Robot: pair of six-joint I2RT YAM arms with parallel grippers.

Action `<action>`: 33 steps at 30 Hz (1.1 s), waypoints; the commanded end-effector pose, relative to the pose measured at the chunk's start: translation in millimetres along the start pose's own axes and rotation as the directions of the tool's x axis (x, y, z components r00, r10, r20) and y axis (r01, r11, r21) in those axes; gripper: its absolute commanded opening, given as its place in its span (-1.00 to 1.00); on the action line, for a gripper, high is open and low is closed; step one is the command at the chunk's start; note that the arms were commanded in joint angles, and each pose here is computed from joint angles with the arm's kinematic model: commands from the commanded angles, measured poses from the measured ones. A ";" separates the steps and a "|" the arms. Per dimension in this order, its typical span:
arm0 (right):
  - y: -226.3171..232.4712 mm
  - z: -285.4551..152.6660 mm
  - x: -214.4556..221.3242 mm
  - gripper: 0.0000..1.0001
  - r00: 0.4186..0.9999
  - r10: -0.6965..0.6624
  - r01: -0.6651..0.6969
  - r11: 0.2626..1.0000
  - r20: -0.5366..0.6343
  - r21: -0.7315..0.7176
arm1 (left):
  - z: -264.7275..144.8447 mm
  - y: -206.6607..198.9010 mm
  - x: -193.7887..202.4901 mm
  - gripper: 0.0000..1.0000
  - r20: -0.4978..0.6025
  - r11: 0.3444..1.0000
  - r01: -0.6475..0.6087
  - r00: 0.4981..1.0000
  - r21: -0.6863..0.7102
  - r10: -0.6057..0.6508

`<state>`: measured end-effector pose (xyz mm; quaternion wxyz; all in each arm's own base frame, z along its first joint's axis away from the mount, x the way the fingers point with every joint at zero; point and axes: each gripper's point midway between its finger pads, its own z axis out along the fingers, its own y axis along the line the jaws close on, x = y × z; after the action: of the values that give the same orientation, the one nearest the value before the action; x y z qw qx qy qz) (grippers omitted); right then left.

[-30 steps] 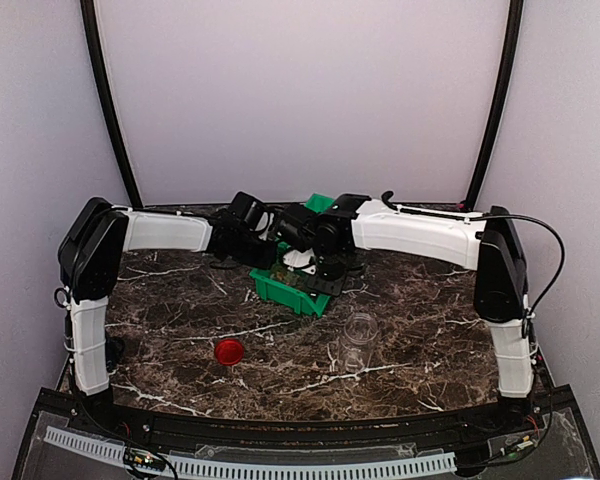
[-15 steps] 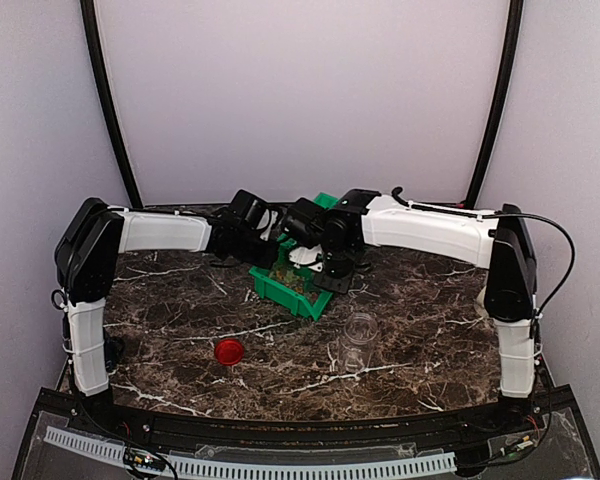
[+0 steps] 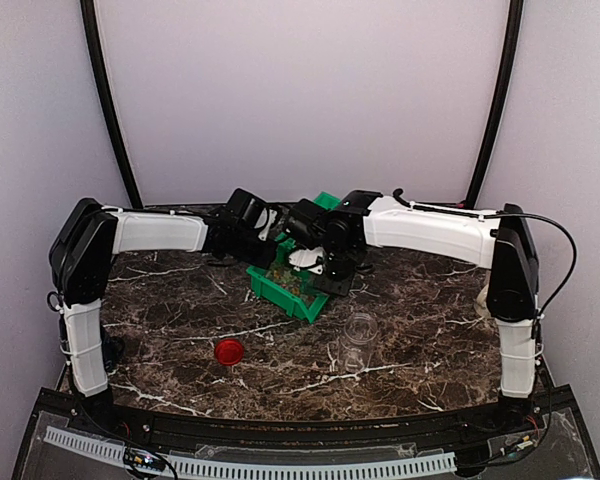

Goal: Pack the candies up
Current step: Scoop the fake candies from the storage box.

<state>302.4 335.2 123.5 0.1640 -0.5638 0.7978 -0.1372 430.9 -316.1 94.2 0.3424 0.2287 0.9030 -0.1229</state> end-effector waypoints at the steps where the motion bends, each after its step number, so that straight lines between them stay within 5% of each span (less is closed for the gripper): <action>1: 13.3 10.0 -3.9 -1.00 0.999 -0.042 0.042 0.998 -0.006 -0.055 | -61.1 -20.0 -88.5 -1.00 0.301 0.996 -0.012 0.954 0.091 -0.016; 33: 25.4 78.1 -67.4 -1.00 0.955 0.108 -0.056 0.980 0.277 -0.190 | -76.6 -42.9 -83.5 -1.00 0.344 0.962 0.035 0.930 0.270 -0.130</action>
<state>334.1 393.3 70.7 0.2328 -0.5516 0.8010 -0.0021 414.4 -316.5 74.7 0.3218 0.1974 0.9079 -0.1820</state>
